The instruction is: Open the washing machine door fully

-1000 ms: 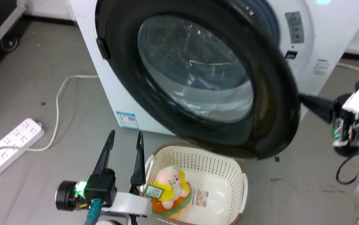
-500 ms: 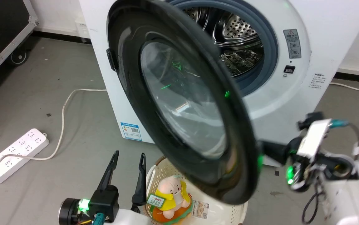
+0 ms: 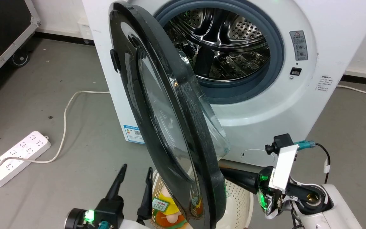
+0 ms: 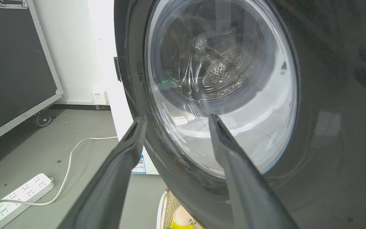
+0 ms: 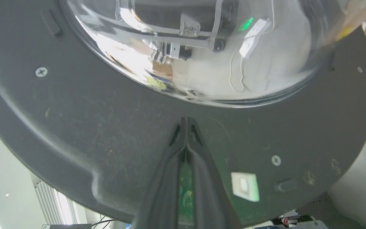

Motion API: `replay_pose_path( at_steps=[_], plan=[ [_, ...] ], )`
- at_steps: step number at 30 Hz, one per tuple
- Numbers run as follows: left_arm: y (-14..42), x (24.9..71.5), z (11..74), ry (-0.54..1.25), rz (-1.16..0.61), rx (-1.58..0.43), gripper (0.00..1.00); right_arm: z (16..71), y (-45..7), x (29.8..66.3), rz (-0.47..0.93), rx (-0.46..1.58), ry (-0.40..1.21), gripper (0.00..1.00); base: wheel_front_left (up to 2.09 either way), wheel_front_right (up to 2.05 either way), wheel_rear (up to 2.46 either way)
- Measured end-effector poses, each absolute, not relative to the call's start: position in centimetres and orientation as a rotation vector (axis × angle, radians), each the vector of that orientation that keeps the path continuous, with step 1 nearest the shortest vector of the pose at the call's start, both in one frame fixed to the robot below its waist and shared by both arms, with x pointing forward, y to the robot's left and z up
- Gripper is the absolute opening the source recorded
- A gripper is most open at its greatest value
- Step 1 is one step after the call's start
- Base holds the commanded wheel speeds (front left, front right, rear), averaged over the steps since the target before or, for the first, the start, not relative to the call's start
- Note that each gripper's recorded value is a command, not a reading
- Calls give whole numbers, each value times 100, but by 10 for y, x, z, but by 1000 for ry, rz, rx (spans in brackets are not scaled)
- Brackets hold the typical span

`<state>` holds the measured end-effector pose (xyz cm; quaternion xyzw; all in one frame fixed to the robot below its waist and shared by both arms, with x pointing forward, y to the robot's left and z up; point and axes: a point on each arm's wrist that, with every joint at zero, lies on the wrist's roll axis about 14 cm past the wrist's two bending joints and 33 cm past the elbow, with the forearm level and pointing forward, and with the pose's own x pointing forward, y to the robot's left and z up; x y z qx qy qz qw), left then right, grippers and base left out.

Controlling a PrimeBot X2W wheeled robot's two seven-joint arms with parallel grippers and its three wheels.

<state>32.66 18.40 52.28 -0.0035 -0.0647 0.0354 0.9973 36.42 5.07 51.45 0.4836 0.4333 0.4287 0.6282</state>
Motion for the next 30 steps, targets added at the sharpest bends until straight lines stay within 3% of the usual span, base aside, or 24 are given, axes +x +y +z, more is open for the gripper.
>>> replay_pose_path(
  at_steps=[1, 2, 3, 4, 7, 12, 20, 25, 30],
  plan=[
    [183, 326, 522, -128, 66, -8, 100, 515, 49, 365, 974, 1107, 977, 0, 0, 0, 0],
    [183, 326, 523, -129, 64, -9, 100, 517, 47, 369, 958, 1107, 950, 16, 0, 0, 0],
    [182, 326, 523, -130, 62, -10, 100, 520, 43, 374, 937, 1110, 911, 16, 0, 0, 0],
    [181, 327, 523, -131, 56, -14, 100, 524, 38, 380, 915, 1109, 873, 100, 0, 0, 0],
    [181, 328, 525, -139, 53, -24, 100, 539, 15, 400, 836, 1020, 706, 100, 0, 0, 0],
    [181, 331, 529, -152, 46, -39, 100, 564, -47, 429, 632, 648, 335, 100, 0, 0, 0],
    [175, 337, 534, -166, 15, -60, 100, 570, -132, 415, 370, 187, -98, 100, 0, 0, 0],
    [166, 340, 535, -169, -25, -64, 100, 573, -166, 391, 243, 60, -235, 100, 0, 0, 0],
    [156, 344, 533, -162, -64, -60, 100, 555, -176, 365, 168, 11, -216, 100, 0, 0, 0]
  ],
)
